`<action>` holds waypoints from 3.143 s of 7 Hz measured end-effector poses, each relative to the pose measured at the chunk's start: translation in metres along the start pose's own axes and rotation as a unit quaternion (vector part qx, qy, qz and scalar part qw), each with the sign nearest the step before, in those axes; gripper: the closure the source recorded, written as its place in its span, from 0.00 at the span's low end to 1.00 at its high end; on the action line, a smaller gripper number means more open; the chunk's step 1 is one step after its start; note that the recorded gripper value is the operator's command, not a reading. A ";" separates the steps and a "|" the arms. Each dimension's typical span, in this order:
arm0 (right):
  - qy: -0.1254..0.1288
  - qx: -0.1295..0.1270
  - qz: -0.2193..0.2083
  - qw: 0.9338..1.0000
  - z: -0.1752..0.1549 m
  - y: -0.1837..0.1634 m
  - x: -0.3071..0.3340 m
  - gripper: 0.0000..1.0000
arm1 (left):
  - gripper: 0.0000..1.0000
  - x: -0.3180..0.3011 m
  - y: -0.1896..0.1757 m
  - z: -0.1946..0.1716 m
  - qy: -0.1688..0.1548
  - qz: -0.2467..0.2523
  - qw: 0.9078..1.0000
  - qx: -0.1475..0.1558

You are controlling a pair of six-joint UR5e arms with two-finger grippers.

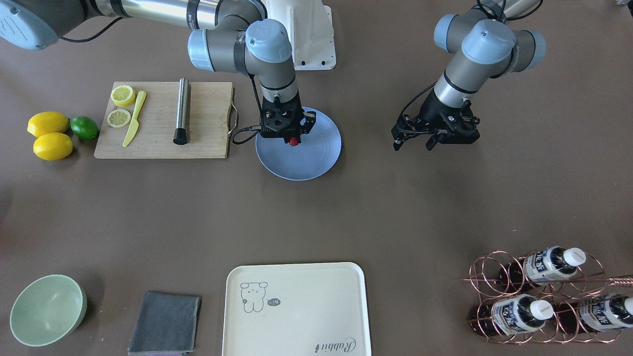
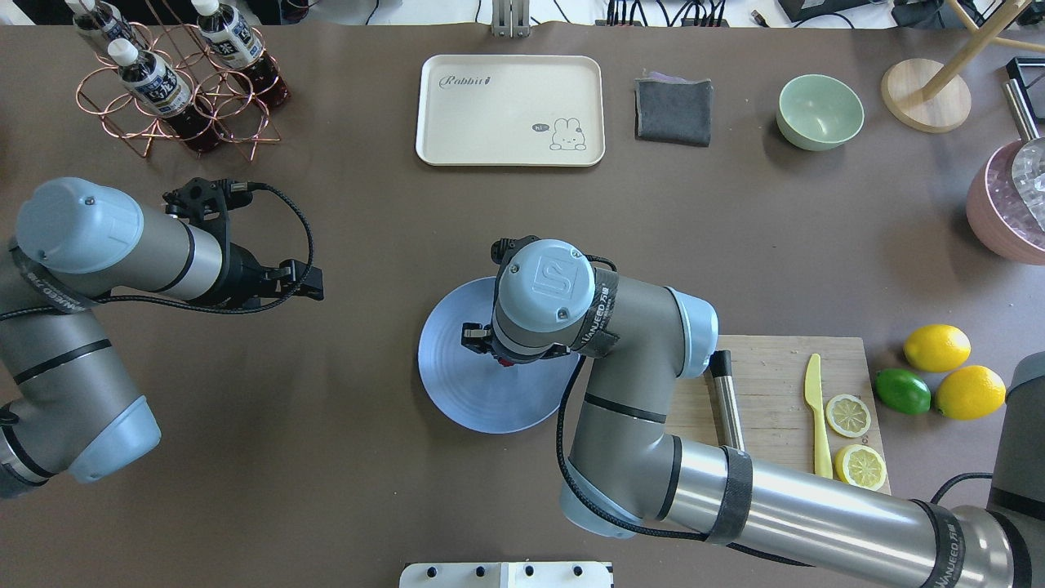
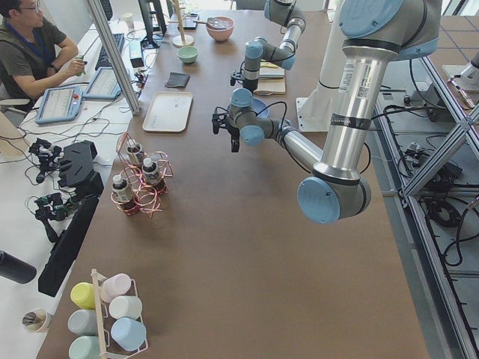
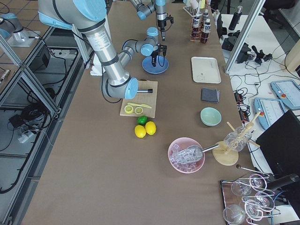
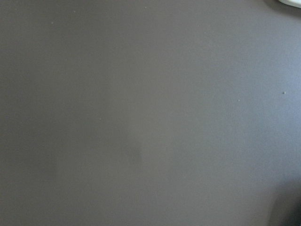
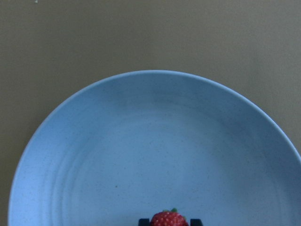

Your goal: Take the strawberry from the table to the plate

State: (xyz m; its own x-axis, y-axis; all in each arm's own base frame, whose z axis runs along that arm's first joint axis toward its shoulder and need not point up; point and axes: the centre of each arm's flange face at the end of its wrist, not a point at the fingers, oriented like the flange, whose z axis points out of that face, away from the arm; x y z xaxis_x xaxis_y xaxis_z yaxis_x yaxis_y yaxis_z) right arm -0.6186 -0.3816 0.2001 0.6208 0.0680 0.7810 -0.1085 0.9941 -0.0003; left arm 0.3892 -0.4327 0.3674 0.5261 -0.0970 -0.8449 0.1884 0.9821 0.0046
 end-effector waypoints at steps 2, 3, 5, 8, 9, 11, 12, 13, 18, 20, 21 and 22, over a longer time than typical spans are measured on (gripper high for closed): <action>0.001 0.002 -0.001 1.000 0.002 0.002 -0.001 1.00 | 0.03 -0.005 0.001 0.001 -0.004 -0.002 1.000 -0.001; 0.002 0.004 -0.002 1.000 0.002 0.003 -0.001 1.00 | 0.03 -0.007 0.001 0.002 -0.006 -0.002 1.000 -0.001; 0.000 0.007 -0.004 1.000 0.003 0.005 -0.002 0.43 | 0.03 -0.007 0.002 0.003 -0.007 -0.002 1.000 -0.002; -0.005 0.011 -0.002 1.000 0.009 0.004 0.000 0.00 | 0.03 -0.006 0.002 0.002 -0.006 -0.001 1.000 -0.001; -0.012 0.016 0.001 1.000 0.001 0.000 -0.003 0.00 | 0.03 -0.005 0.002 0.001 -0.004 -0.001 1.000 -0.001; -0.034 0.011 0.022 0.999 -0.051 -0.039 0.018 0.00 | 0.03 -0.007 -0.005 -0.011 -0.001 -0.003 1.000 0.006; -0.040 -0.006 0.034 0.999 -0.094 -0.082 0.063 0.00 | 0.03 -0.022 -0.019 -0.026 -0.006 -0.004 1.000 0.012; -0.041 -0.016 0.021 0.999 -0.128 -0.122 0.128 0.00 | 0.03 -0.052 -0.037 -0.046 -0.013 0.010 1.000 0.011; 0.044 -0.048 -0.136 0.989 -0.197 -0.218 0.532 0.00 | 0.03 -0.278 -0.147 -0.190 -0.072 0.142 0.986 -0.054; 0.062 -0.069 -0.176 0.980 -0.218 -0.219 0.679 0.00 | 0.03 -0.366 -0.162 -0.212 -0.074 0.158 0.982 -0.074; 0.062 -0.071 -0.184 0.978 -0.228 -0.216 0.728 0.00 | 0.03 -0.392 -0.164 -0.217 -0.071 0.158 0.982 -0.078; 0.063 -0.068 -0.185 0.978 -0.237 -0.214 0.756 0.00 | 0.03 -0.404 -0.164 -0.222 -0.070 0.148 0.983 -0.080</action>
State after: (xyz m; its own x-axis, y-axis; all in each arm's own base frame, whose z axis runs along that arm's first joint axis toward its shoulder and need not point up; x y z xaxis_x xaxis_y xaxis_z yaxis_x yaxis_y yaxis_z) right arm 0.0577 -0.5227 0.6427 0.6890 -0.2980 0.6607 0.2412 0.9539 0.1788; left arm -0.0380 -0.5184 0.5891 0.6500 0.1868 -0.7366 -0.1167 0.9824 0.1461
